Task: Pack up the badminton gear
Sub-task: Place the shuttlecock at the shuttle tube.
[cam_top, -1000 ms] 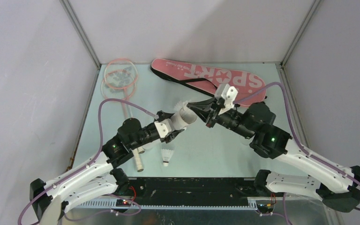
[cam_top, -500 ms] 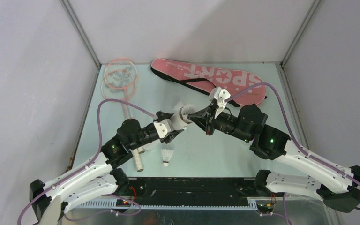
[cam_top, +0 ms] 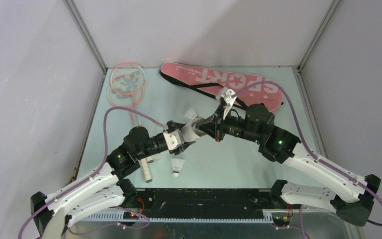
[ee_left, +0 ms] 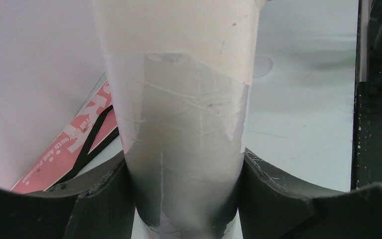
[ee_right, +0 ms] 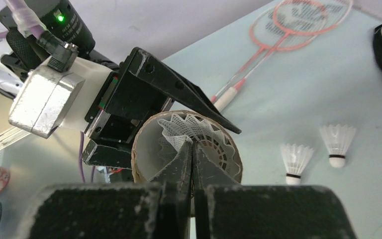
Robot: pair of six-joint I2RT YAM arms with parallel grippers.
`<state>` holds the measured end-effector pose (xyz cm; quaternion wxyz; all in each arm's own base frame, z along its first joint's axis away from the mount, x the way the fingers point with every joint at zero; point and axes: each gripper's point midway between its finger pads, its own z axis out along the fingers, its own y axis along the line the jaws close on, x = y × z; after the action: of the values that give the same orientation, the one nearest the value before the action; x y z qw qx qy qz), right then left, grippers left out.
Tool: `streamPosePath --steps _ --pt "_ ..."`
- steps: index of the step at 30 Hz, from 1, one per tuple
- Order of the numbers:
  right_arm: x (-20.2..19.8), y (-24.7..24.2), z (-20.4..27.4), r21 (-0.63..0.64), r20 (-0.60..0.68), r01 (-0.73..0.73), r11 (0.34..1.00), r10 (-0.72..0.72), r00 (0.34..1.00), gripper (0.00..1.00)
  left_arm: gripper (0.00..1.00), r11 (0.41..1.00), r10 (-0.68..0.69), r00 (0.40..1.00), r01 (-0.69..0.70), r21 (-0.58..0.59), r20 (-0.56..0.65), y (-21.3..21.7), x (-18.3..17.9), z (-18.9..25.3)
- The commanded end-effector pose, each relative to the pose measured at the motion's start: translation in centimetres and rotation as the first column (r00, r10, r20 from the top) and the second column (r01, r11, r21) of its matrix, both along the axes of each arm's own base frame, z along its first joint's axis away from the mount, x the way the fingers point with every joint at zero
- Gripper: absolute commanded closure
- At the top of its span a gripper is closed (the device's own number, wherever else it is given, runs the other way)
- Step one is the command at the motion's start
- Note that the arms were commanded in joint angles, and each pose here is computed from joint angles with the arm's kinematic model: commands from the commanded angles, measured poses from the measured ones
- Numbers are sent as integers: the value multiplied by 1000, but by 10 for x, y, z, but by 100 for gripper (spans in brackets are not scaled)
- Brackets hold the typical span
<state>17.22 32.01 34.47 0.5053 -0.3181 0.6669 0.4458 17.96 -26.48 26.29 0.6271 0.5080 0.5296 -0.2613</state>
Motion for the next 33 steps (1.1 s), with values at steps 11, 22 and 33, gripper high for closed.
streamPosePath --steps 11,22,33 --pt "5 23 -15 -95 -94 -51 994 42 995 95 63 997 -71 995 73 -36 74 -10 -6 24" --pt "-18 -23 56 -15 103 -34 999 36 994 38 64 999 0 998 2 -40 59 -3 3 22" --pt "-28 -87 89 110 211 105 988 -126 969 0 65 991 115 992 -110 -70 61 11 16 28"
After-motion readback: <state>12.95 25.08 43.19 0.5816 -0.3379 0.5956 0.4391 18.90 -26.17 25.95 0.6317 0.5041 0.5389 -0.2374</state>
